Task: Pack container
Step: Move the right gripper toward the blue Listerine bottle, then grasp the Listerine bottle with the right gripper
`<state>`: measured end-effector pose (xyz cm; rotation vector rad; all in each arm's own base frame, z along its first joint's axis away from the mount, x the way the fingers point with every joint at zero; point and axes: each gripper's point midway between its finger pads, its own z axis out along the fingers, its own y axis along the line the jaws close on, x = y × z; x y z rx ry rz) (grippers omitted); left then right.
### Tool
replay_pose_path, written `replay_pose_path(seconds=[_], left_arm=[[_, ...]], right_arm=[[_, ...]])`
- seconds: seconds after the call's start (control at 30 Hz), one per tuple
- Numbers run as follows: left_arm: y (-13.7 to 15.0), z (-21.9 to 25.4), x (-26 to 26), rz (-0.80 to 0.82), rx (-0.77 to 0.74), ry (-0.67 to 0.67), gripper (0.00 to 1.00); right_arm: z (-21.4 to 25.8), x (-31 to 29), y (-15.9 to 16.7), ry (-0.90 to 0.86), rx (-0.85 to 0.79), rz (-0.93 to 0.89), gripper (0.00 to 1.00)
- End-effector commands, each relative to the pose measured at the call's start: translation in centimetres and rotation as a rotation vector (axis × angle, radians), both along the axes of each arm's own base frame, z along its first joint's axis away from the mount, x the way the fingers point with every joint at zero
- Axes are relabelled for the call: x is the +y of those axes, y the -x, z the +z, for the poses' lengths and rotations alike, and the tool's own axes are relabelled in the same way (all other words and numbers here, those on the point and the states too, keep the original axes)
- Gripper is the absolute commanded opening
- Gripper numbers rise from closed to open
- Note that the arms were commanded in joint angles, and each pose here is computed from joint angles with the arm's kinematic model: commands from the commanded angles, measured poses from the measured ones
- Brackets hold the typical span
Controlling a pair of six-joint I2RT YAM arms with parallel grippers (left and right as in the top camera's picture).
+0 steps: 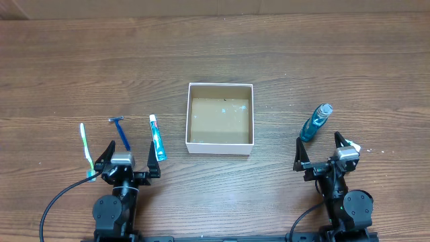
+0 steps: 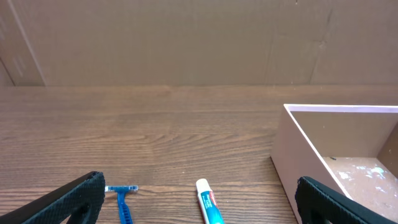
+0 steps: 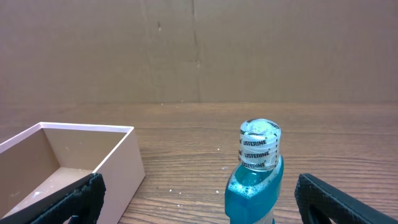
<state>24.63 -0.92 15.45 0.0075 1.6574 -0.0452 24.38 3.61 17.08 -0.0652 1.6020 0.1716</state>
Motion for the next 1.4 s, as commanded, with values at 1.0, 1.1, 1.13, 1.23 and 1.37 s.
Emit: replay_pose_path(seconds=[1.0,1.1,1.13,1.23,1.37], left_arm=[[2.4,5.4,-0.1,-0.011,0.045,0.056,1.00],[2.6,7.6,-0.2,-0.014,0.058,0.057,1.00],[2.5,8.3,-0.3,-0.016,0.074,0.057,1.00],[1.8,9.9,-0.3,-0.015,0.138,0.055,1.00],[0.5,10.2,-0.5,-0.016,0.326,0.051,1.00]], right_arm=[[3.1,-1.0,-1.2,-0.074,0.181,-0.079,1.00],[5.4,-1.2,-2.1,-0.062,0.235,-0.101,1.00],[6.4,-1.1,-2.7,-0.056,0.271,-0.102,1.00],[8.2,-1.0,-3.8,-0.038,0.370,-0.107,1.00],[10.8,-1.0,-5.8,-0.065,0.523,-0.137,1.00]])
